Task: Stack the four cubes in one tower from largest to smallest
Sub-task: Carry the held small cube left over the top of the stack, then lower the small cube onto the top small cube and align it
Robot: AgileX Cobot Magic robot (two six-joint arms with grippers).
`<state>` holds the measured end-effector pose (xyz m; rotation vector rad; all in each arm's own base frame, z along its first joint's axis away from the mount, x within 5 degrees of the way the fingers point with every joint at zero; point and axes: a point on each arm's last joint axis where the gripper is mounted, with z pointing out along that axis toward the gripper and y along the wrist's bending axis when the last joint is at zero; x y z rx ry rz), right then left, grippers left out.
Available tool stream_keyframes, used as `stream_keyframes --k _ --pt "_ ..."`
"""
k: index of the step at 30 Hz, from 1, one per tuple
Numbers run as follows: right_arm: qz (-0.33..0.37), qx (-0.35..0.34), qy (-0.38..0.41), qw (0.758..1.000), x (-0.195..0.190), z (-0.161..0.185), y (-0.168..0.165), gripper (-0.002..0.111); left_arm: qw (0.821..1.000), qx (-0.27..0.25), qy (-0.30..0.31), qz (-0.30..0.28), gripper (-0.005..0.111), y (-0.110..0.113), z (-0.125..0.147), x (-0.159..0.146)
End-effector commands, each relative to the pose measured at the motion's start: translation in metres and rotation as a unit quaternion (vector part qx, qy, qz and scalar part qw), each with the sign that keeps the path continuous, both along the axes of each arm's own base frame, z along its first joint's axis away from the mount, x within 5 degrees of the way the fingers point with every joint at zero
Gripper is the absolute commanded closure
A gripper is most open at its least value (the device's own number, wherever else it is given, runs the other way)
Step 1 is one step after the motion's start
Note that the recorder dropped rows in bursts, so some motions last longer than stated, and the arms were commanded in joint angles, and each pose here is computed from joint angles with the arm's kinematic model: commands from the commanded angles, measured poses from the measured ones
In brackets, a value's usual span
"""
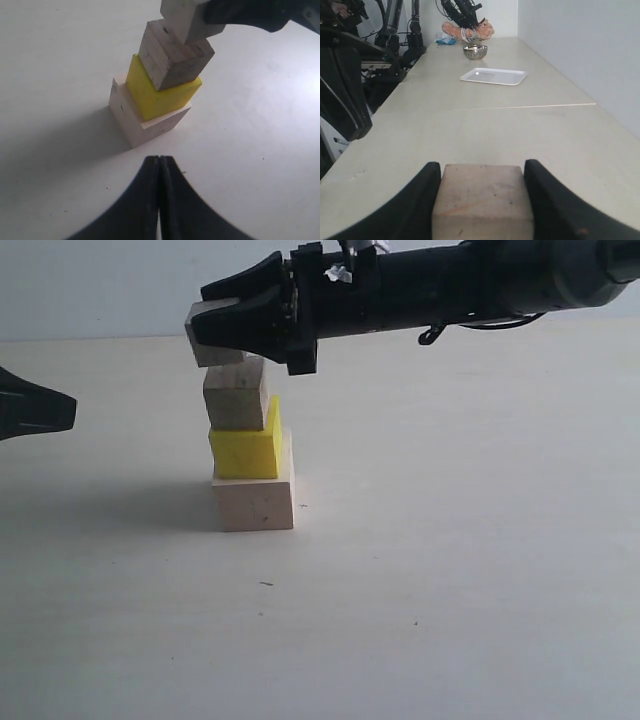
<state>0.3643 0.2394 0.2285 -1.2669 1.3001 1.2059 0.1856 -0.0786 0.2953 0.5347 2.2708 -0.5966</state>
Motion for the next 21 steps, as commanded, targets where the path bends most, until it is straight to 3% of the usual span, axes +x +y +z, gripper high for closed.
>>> stream_keyframes --k 1,21 --pt "0.013 0.002 -0.015 1.000 -0.0026 0.0050 0.0038 0.108 1.000 0.001 -0.002 0.002 0.107 0.0008 -0.0003 0.0009" --pt "0.006 -0.003 -0.018 1.000 0.0017 0.0041 -0.0037 0.108 1.000 0.001 0.000 0.000 0.107 0.0006 -0.0005 0.0004"
